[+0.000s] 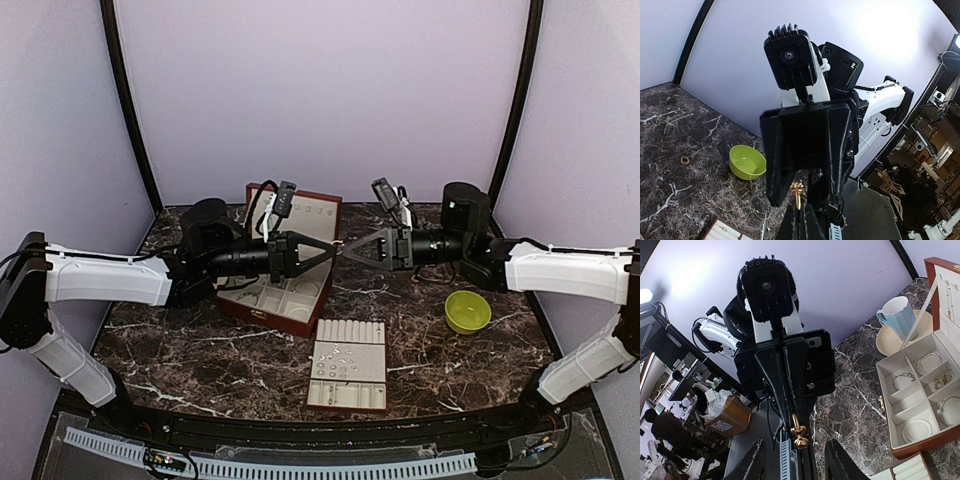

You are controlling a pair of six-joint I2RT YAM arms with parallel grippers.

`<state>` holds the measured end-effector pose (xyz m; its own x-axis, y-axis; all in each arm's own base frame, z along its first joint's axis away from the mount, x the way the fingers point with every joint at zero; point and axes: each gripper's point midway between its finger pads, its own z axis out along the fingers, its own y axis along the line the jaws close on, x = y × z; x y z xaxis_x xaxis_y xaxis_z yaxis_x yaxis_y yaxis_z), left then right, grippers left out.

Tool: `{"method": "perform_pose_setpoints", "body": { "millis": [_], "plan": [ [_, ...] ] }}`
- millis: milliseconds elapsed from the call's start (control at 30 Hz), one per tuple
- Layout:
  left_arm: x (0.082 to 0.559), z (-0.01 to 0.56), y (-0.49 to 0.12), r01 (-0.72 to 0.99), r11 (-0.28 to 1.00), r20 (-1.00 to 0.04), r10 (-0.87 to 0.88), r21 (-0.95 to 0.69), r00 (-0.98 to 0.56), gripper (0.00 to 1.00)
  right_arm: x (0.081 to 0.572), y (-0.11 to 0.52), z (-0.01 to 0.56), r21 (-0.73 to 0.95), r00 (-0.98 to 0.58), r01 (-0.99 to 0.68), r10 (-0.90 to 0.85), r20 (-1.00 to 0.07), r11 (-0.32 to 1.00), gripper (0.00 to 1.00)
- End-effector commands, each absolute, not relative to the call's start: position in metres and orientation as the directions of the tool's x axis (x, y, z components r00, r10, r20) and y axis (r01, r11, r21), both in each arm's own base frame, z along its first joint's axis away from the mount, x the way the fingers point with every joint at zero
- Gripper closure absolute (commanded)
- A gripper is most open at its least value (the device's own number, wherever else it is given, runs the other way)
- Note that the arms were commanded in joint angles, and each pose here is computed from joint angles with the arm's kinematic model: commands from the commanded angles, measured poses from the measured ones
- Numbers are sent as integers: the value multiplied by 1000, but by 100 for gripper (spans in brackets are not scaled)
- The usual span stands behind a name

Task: Organize the mixed jewelry
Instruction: Pass from the left arm to the right

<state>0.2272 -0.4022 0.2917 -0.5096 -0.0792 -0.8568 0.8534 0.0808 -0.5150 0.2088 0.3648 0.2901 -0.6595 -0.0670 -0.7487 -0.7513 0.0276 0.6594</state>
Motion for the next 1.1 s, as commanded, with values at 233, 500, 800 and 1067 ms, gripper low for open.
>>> {"method": "perform_pose_setpoints", "body": {
  "millis": [233, 500, 800, 1067],
  "plan": [
    [215, 310, -398, 888, 20, -886, -92, -459, -455, 100, 204, 372, 318, 606, -604, -794, -50, -795, -41, 74],
    [215, 310, -398, 889, 24, -887, -90, -457, -453, 100, 203, 375, 317, 601, -598, -798, -59, -799, -42, 85],
    [217, 305, -398, 887, 42, -886, -84, -459, -455, 100, 207, 374, 316, 601, -600, -799, -45, -799, -13, 100],
    [229, 284, -390, 858, 174, -875, -53, -482, -481, 54, 218, 368, 303, 614, -618, -785, -43, -785, 88, 100]
  ]
}}
